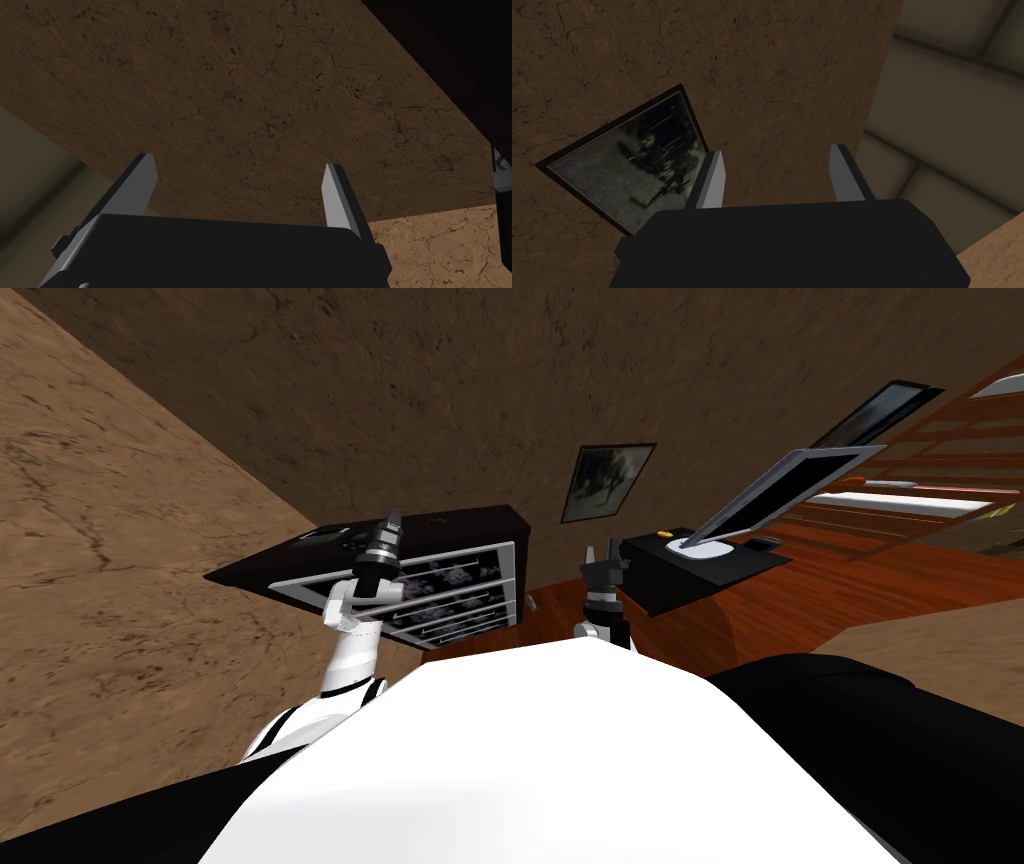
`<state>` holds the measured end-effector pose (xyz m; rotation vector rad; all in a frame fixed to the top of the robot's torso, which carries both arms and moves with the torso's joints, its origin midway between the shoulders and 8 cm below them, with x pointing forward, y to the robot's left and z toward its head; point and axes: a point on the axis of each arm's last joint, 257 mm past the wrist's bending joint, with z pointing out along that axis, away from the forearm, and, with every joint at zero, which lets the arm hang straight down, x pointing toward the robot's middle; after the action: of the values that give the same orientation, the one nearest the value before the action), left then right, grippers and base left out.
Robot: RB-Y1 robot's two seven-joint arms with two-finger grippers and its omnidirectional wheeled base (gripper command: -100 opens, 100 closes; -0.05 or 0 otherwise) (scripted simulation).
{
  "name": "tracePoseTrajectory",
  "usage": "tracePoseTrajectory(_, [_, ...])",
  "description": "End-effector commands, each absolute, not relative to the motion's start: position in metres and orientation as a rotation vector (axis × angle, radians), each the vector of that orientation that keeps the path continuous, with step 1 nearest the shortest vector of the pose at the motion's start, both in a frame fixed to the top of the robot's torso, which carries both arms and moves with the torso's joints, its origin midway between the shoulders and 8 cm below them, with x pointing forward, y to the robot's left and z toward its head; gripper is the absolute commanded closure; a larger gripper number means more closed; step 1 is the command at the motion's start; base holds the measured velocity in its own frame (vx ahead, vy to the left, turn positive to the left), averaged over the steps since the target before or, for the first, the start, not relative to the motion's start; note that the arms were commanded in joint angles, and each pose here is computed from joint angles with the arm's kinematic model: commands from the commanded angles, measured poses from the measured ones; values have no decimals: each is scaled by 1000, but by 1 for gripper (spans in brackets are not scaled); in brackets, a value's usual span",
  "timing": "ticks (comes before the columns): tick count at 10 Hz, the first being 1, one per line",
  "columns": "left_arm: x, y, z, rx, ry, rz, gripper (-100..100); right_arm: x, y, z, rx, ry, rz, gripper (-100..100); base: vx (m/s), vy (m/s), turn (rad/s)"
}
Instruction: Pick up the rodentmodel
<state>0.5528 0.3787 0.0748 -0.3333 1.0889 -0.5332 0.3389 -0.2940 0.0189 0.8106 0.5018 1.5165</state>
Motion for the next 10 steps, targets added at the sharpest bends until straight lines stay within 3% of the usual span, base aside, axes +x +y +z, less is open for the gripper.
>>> tracePoseTrajectory(1, [562, 391, 84, -360, 1092, -497, -100, 339, -294, 19, 811, 502, 1516, 0, -9, -52, -70])
tracePoseTrajectory(10, [589, 485, 125, -523, 1106, -287, -100, 339, -294, 19, 811, 502, 1516, 0, 2, -35, -61])
